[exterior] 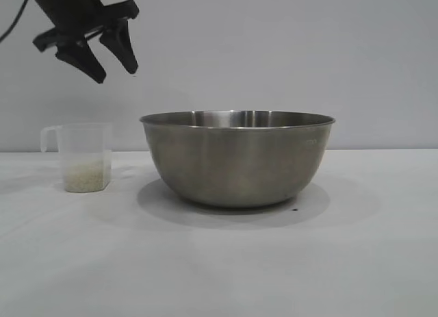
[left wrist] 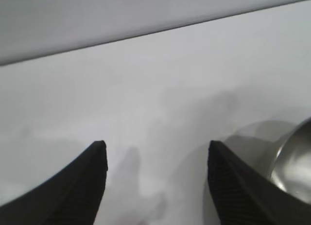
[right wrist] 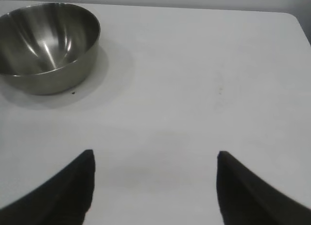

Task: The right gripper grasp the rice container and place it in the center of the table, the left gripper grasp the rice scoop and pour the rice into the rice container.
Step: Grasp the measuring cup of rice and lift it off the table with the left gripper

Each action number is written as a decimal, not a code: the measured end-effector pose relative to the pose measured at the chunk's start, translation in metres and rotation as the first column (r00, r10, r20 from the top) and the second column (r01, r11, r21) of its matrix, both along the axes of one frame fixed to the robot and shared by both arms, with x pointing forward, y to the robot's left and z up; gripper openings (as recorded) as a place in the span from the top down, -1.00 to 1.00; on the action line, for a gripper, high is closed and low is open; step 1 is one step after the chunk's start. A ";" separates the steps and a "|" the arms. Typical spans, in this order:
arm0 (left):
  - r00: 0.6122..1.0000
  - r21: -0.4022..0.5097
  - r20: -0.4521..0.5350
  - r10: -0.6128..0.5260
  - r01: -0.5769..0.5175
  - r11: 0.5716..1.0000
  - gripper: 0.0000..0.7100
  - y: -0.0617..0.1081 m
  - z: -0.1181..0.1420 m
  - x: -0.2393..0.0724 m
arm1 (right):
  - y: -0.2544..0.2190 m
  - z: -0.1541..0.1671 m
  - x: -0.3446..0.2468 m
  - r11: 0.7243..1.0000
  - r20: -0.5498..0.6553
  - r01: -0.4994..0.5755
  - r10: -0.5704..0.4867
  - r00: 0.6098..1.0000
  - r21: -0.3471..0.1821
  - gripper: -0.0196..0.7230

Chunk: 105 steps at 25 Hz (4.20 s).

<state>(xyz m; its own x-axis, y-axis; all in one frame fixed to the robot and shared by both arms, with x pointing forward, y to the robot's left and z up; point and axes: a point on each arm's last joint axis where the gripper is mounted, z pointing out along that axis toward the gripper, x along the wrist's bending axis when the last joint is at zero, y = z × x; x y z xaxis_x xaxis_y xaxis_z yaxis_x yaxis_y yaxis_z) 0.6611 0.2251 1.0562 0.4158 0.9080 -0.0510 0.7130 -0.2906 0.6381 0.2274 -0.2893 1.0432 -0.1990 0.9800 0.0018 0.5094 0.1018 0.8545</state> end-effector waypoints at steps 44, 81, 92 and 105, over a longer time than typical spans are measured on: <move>0.948 -0.066 0.175 0.264 -0.256 0.964 -0.13 0.018 -0.092 -0.197 | 0.000 0.000 0.000 1.000 0.000 0.000 0.000 1.000 0.000 -0.27; 0.828 -0.102 0.469 0.307 -0.294 0.950 -0.13 0.006 -0.185 -0.193 | 0.000 0.000 0.000 1.000 0.002 0.000 0.000 1.000 0.000 -0.27; 0.774 -0.105 0.540 0.329 -0.327 0.939 -0.13 0.002 -0.175 -0.172 | 0.000 0.000 0.000 1.000 0.002 0.000 0.000 1.000 0.000 -0.27; 0.745 -0.083 0.565 0.353 -0.374 0.924 -0.13 0.011 -0.176 -0.156 | 0.000 0.000 0.000 1.000 0.002 0.000 0.000 1.000 0.000 -0.27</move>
<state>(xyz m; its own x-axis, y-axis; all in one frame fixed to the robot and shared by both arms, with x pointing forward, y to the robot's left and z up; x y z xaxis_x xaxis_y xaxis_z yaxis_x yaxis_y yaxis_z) 0.5055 0.2365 0.8804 -0.0017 0.9931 0.1175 0.2881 -0.1120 0.9510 0.2275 -0.2893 1.0434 -0.1988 0.9800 0.0017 0.5080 0.1016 0.8553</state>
